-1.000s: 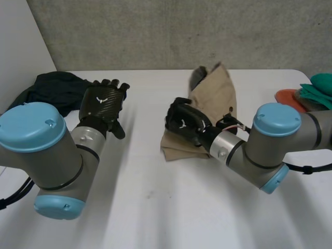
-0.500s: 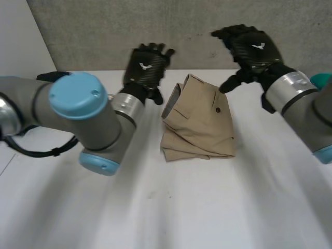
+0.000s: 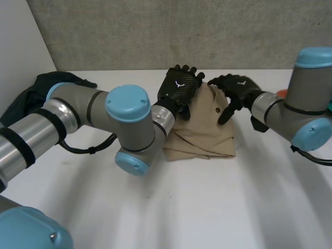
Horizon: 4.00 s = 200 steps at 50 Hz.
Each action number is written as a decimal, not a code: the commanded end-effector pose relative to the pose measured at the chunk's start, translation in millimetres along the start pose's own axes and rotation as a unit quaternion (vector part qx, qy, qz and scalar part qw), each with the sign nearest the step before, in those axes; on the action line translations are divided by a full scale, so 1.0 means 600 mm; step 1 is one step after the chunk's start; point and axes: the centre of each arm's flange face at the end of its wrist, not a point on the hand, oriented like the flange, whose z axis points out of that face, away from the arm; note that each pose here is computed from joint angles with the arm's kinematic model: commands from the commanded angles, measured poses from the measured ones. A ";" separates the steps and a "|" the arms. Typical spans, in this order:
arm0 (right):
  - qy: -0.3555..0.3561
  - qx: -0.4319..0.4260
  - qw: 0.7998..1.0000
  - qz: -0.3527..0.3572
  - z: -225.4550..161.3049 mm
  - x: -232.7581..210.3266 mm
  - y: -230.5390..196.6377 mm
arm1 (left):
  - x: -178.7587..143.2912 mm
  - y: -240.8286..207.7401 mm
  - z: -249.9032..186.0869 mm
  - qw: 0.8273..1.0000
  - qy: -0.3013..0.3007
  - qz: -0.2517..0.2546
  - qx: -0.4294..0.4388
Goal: Fold the laundry.
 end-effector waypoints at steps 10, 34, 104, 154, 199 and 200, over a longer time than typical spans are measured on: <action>-0.101 -0.039 0.991 -0.078 0.055 -0.066 0.092 | -0.020 0.022 -0.010 0.995 -0.065 0.002 -0.073; -0.033 -0.032 0.995 -0.092 -0.010 -0.042 0.006 | -0.014 0.139 -0.018 0.984 -0.041 0.047 -0.169; 0.017 0.087 0.963 -0.254 -0.034 -0.139 0.182 | -0.040 -0.138 -0.210 0.981 0.137 -0.118 -0.068; 0.001 0.038 0.974 -0.222 -0.014 -0.130 0.169 | -0.045 -0.130 -0.210 0.981 0.132 -0.119 -0.073; 0.026 0.121 0.961 -0.248 0.026 -0.110 0.088 | -0.054 -0.134 -0.208 0.983 0.125 -0.117 -0.066; 0.027 0.129 0.959 -0.249 0.025 -0.108 0.078 | -0.056 -0.135 -0.208 0.983 0.123 -0.117 -0.065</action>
